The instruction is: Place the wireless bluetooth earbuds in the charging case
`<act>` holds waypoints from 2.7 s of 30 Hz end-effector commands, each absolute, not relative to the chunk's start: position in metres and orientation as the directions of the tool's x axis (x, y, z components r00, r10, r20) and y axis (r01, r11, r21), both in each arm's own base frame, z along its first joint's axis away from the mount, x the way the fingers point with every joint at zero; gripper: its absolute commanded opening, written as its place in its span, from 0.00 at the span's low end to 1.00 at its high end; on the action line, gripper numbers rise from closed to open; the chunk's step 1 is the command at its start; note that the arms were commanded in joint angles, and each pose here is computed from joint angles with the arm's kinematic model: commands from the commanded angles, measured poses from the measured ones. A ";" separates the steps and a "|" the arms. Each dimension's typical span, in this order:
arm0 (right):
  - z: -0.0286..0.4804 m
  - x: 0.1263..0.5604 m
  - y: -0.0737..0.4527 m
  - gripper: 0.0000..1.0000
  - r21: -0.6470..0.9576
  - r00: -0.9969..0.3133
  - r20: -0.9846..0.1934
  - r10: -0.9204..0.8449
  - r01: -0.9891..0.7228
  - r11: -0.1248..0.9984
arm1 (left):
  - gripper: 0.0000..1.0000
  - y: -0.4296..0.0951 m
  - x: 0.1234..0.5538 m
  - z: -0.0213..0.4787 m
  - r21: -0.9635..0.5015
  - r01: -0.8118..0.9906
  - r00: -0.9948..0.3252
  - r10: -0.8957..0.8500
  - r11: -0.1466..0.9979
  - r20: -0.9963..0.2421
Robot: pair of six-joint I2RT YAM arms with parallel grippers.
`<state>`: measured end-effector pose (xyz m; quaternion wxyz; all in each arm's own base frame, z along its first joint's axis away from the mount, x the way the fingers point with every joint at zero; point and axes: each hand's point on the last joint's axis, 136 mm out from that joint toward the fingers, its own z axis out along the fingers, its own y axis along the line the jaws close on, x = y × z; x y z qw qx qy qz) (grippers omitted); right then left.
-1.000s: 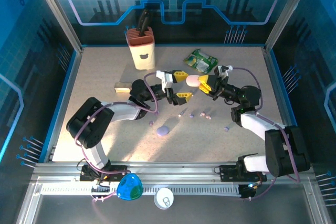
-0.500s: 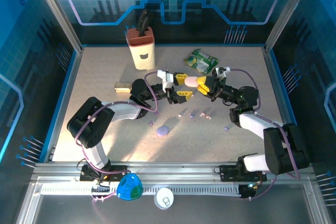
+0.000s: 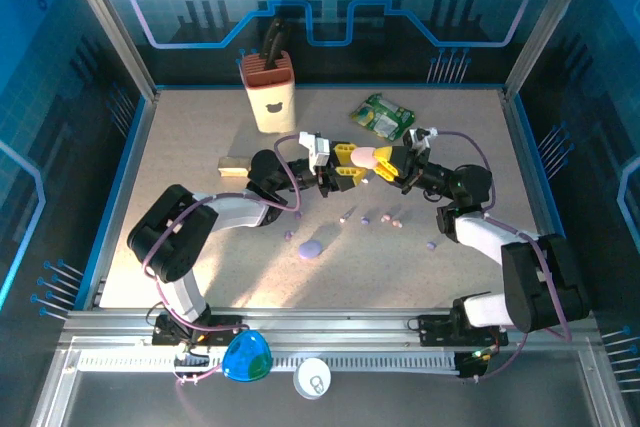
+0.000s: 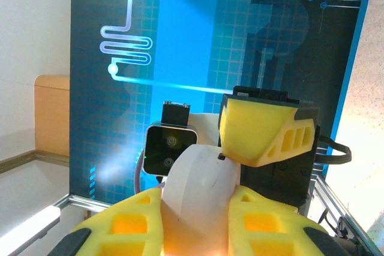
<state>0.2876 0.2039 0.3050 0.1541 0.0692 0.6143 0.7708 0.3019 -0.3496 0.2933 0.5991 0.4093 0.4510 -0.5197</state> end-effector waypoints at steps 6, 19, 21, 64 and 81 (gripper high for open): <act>0.304 0.287 0.207 0.10 0.965 -0.941 -0.093 0.325 -0.165 -0.203 | 0.36 -0.354 0.288 0.312 0.079 0.994 0.096 -0.283 0.070 -0.954; 0.309 0.298 0.171 0.81 0.963 -0.895 -0.162 0.416 -0.235 -0.130 | 0.37 -0.344 0.292 0.292 0.047 0.993 0.073 -0.254 0.108 -0.964; 0.305 0.301 0.165 0.82 0.966 -0.888 -0.172 0.427 -0.238 -0.106 | 0.37 -0.341 0.290 0.290 0.044 0.993 0.071 -0.250 0.111 -0.966; 0.305 0.288 0.233 0.99 -0.170 -0.091 -0.904 -0.417 -0.819 0.548 | 0.38 -0.313 0.273 0.272 -0.004 0.998 0.010 -0.201 0.068 -0.980; 0.323 0.308 0.220 0.99 -0.127 -0.128 -0.936 -0.328 -0.748 0.651 | 0.38 -0.312 0.271 0.272 0.001 0.998 0.014 -0.199 0.067 -0.980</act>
